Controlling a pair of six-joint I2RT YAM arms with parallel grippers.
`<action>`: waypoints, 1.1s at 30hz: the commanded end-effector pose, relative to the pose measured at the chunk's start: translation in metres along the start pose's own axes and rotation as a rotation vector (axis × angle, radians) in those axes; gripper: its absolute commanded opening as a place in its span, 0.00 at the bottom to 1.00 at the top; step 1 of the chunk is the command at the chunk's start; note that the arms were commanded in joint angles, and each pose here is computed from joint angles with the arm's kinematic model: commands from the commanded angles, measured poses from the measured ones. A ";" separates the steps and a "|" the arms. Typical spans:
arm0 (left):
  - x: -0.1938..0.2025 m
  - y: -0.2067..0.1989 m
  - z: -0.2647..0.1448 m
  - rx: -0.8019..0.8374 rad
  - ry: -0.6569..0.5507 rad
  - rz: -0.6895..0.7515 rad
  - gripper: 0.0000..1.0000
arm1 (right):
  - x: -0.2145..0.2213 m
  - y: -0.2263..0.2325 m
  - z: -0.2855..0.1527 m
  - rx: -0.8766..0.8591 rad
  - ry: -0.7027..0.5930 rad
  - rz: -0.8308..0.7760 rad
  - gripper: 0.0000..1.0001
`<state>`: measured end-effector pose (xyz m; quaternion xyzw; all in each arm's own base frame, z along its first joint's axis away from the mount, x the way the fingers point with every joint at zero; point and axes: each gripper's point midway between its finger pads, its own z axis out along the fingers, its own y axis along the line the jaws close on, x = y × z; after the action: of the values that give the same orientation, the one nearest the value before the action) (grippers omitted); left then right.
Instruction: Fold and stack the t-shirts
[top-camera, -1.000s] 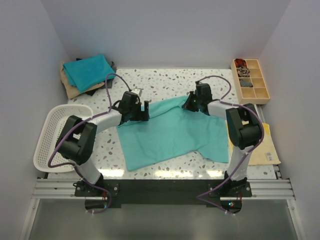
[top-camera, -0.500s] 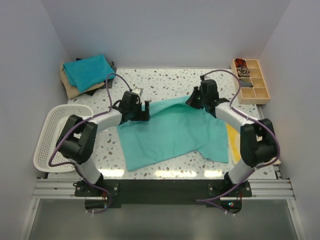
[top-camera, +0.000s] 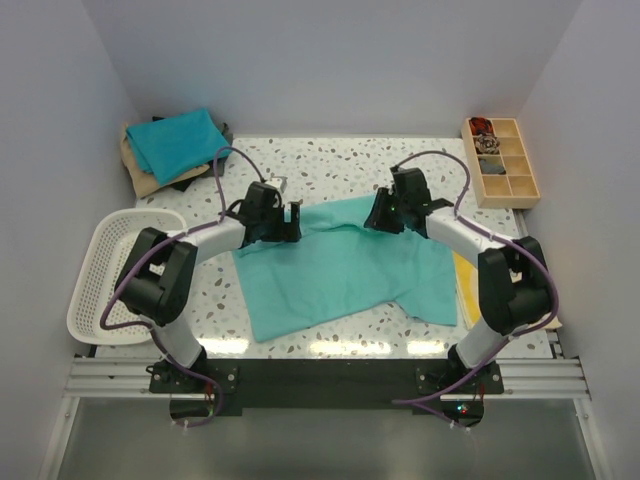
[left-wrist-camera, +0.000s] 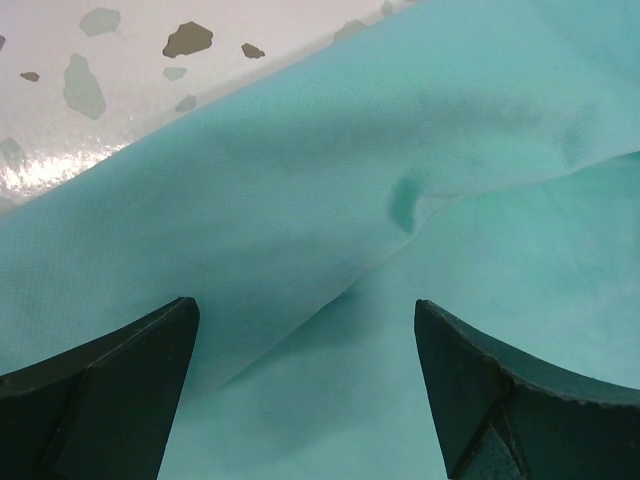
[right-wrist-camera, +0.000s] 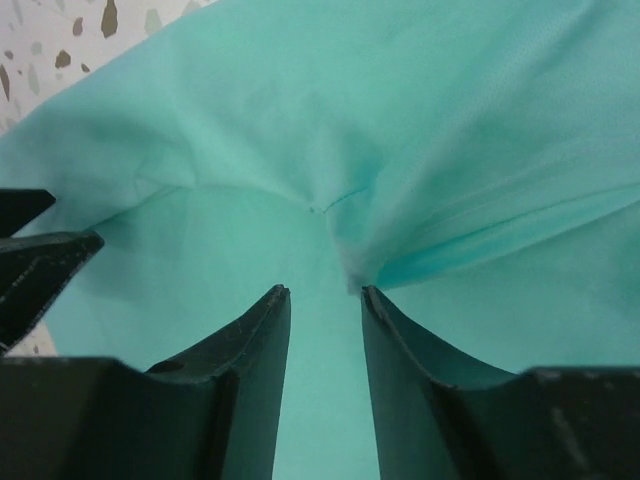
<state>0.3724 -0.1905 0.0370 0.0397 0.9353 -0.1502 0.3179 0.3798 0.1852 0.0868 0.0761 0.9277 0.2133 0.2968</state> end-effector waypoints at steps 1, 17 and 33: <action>-0.021 -0.005 -0.003 -0.002 -0.045 0.043 0.94 | -0.006 0.009 -0.020 -0.008 0.006 -0.070 0.45; -0.019 -0.005 -0.002 0.006 -0.037 0.050 0.94 | -0.085 -0.126 -0.002 0.255 -0.228 0.048 0.54; -0.011 -0.002 0.005 -0.003 -0.012 0.053 0.94 | -0.073 -0.128 0.031 0.189 -0.176 0.073 0.40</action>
<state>0.3718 -0.1871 0.0307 0.0490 0.9397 -0.1369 0.3096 0.4415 0.0559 0.0382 0.1596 0.9196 0.1093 0.3421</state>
